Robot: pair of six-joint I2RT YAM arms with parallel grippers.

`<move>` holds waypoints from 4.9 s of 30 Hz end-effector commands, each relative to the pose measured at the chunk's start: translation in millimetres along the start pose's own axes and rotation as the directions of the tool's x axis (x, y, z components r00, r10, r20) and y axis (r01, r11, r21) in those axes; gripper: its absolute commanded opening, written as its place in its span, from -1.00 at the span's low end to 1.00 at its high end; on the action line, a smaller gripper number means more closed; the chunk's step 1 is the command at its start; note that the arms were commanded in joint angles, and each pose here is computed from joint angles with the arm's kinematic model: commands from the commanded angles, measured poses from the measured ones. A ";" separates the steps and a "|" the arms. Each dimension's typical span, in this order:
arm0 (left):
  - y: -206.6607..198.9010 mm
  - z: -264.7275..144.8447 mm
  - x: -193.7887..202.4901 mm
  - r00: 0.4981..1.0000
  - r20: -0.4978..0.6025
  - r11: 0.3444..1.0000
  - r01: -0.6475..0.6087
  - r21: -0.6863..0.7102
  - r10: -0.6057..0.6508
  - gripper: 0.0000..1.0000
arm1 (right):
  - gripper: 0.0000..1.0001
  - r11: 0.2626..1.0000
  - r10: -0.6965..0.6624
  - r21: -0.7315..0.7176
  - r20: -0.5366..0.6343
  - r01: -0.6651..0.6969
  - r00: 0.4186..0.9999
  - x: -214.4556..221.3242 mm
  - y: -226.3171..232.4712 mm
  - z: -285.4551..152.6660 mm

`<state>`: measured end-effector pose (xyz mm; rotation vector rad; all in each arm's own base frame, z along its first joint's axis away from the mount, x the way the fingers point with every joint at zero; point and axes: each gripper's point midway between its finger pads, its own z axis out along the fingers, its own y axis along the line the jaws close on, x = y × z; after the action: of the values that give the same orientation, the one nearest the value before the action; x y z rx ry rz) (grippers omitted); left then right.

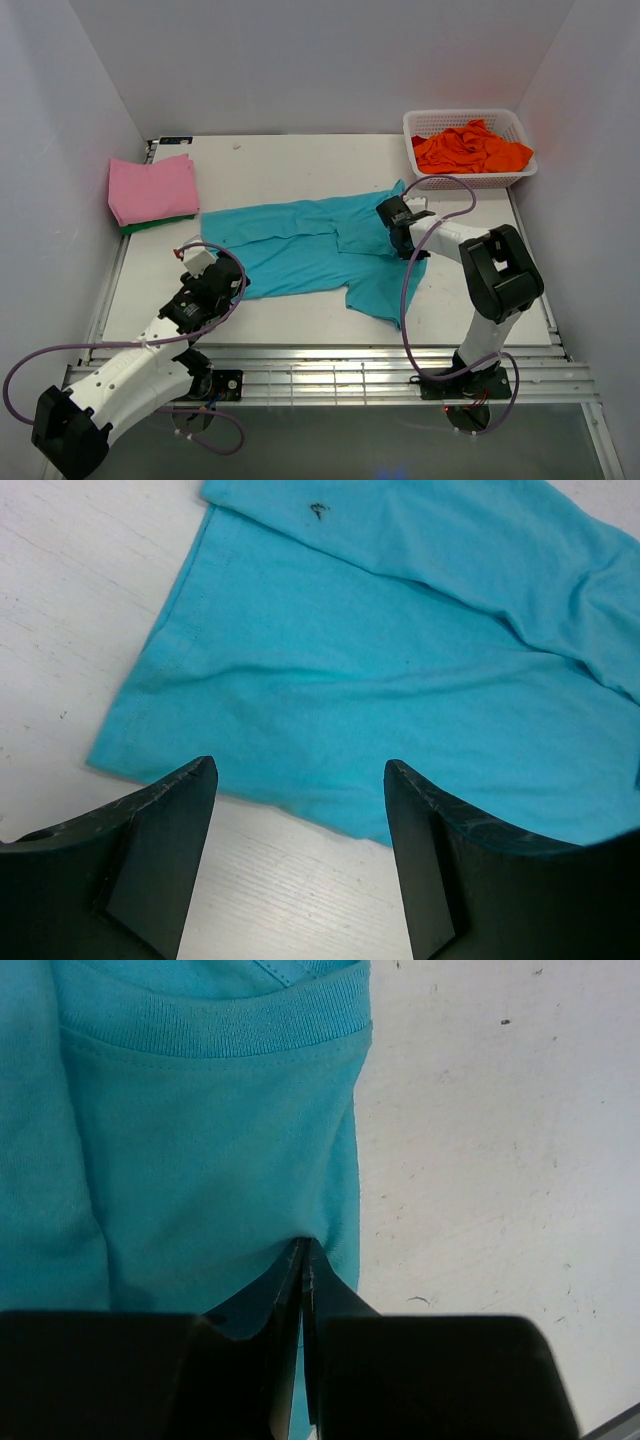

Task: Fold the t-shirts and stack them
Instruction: Fold the tshirt

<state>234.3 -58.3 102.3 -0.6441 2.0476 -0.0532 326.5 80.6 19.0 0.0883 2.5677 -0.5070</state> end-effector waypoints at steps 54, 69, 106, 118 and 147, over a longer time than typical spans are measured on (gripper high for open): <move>34.4 23.0 18.1 0.974 -0.216 0.957 0.007 -0.289 -0.072 0.96 | -0.37 0.869 0.056 -0.493 0.026 -0.036 0.998 136.1 31.9 -135.6; 31.3 24.5 21.4 0.971 -0.229 0.963 0.003 -0.270 -0.067 0.96 | -0.35 0.934 0.051 -0.353 0.001 -0.047 0.999 146.9 9.6 -128.4; 44.5 18.7 11.4 0.983 -0.153 0.949 0.049 -0.310 -0.101 0.96 | -0.85 0.974 -0.038 -0.222 0.007 0.039 0.999 141.4 0.1 -121.5; 60.2 25.4 21.8 0.978 -0.203 0.897 -0.041 -0.440 -0.055 0.95 | -0.84 0.964 -0.058 -0.251 0.126 0.088 0.990 97.3 8.8 -146.3; 75.2 44.2 52.8 0.935 -0.343 0.887 -0.085 -0.455 -0.087 0.43 | -0.85 0.954 0.020 -0.299 0.142 0.024 0.990 102.4 -9.7 -150.7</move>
<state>226.9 -11.1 18.0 -0.9813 2.4080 0.3413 163.1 132.2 89.6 -0.0853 2.4803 -0.0631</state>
